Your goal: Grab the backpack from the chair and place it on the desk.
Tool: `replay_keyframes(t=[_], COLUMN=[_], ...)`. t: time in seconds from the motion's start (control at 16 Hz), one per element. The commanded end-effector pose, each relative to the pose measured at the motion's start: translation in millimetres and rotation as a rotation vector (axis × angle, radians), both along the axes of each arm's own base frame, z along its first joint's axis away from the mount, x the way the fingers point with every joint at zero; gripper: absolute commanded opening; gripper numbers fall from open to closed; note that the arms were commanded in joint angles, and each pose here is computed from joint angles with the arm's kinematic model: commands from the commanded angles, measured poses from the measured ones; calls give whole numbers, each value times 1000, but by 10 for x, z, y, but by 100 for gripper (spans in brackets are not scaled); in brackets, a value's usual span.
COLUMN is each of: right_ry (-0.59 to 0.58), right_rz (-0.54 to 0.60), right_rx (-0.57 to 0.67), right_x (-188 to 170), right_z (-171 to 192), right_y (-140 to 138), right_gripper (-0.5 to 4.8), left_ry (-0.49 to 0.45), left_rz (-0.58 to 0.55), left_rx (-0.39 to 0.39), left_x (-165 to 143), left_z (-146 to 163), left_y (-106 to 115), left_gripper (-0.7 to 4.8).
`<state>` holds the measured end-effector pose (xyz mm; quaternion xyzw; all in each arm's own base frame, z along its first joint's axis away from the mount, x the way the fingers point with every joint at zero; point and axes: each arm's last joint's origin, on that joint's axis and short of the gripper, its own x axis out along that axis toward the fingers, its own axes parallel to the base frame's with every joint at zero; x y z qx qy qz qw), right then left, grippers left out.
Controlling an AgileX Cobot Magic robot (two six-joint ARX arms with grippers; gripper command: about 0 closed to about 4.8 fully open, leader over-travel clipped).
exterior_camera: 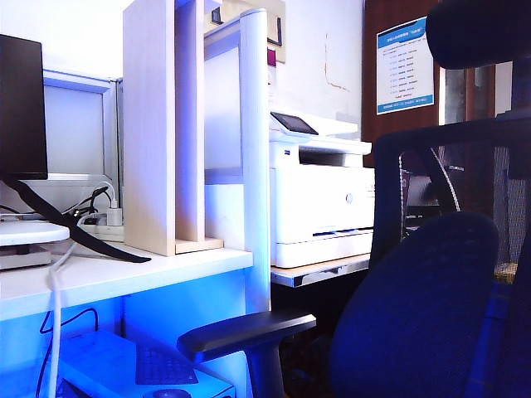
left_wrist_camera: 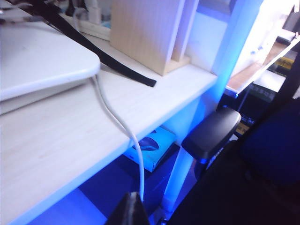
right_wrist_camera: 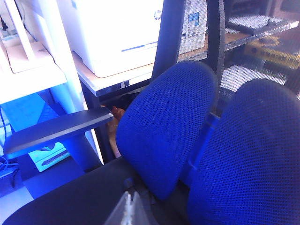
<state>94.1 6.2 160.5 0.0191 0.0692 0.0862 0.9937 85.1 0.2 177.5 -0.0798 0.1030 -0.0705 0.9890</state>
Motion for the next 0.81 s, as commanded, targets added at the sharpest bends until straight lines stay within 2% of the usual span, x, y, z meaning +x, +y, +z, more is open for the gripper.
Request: replay_keyframes(t=[0.06, 0.19, 0.38, 0.5, 0.69, 0.81], right_ry=[-23, -10, 54, 69, 97, 96], right_rz=[-1, -1, -1, 1, 0, 0], right_rx=[-7, -8, -10, -9, -8, -9], right_x=[1, 0, -9, -12, -15, -15], right_z=[24, 9, -53, -67, -98, -97], right_y=[0, 0, 0, 1, 1, 0], right_gripper=[-6, -6, -6, -6, -6, -6], left_ry=[-27, -30, -16, -48, -51, -40], left_rz=[-37, -53, -50, -30, 14, 29], left_rx=[37, 108, 138, 157, 144, 64], left_x=[17, 23, 71, 94, 108, 108], left_z=[-21, -51, -226, -252, -278, -277], left_y=[-7, -7, 0, 7, 20, 20], left_gripper=[-6, -6, -6, -6, -5, -5])
